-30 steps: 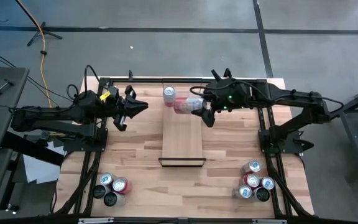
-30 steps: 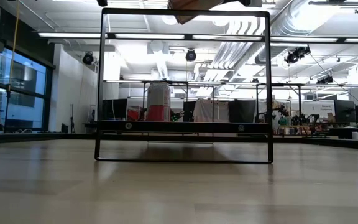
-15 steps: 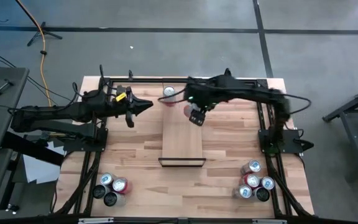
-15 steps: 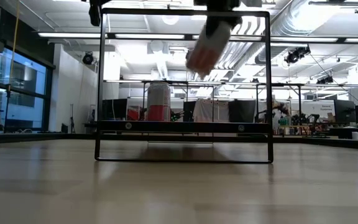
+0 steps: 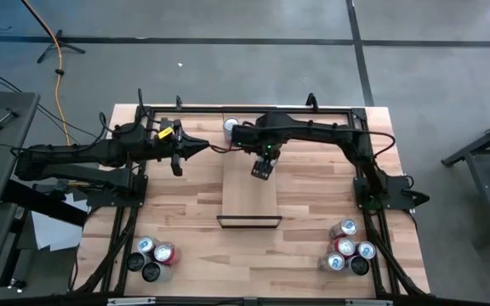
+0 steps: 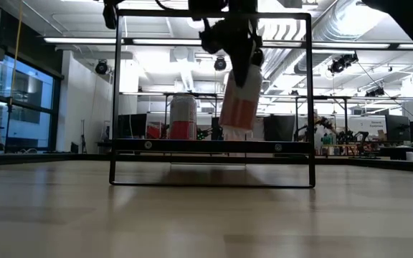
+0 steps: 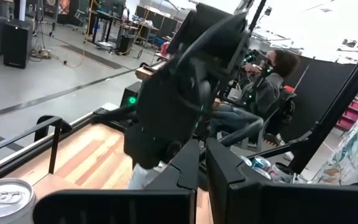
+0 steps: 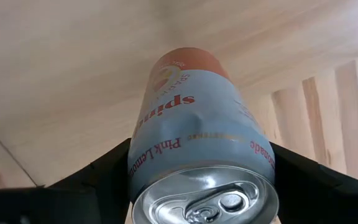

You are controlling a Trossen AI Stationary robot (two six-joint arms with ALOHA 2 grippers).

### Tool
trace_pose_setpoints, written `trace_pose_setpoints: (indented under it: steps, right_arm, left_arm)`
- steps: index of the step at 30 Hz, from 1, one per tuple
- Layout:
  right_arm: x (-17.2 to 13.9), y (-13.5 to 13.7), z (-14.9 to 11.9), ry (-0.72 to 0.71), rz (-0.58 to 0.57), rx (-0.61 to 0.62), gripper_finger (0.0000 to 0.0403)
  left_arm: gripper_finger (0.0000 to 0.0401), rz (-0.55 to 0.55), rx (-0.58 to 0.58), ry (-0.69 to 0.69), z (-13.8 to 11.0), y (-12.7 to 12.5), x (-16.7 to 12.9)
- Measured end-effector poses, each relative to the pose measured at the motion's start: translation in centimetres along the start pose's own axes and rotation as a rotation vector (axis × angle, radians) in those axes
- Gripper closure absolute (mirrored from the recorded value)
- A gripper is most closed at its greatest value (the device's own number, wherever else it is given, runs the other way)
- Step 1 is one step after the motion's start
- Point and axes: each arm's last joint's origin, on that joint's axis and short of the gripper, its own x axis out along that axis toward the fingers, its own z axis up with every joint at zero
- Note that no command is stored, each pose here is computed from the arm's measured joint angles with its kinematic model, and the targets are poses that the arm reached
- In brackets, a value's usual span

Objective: Place canned beverage on shelf
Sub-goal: Put the orange soda can on the shelf aligned with the pink soda can

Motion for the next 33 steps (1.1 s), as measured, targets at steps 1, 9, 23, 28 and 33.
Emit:
trace_pose_setpoints:
  steps: [1,9,23,28,33]
  right_arm:
    - [0.3,0.0,0.0,0.009,-0.001,0.0,0.0119]
    - [1.6,0.1,0.1,0.033,-0.007,0.005,0.0106]
    - [1.6,0.2,0.3,0.002,0.002,0.002,0.0082]
    - [1.6,0.2,0.3,0.003,0.003,0.005,0.0081]
    - [1.6,0.2,0.5,-0.016,-0.005,-0.001,0.008]
  left_arm:
    - [0.0401,-0.001,0.0,0.0,0.0,0.0,0.0]
    - [0.0401,-0.001,0.0,0.0,0.0,0.0,0.0]
    - [0.0401,-0.001,-0.001,0.0,0.0,0.0,0.0]
    - [0.0401,-0.001,-0.001,0.0,0.0,0.0,0.0]
    - [0.0401,-0.001,0.0,0.001,0.0,0.0,0.0]
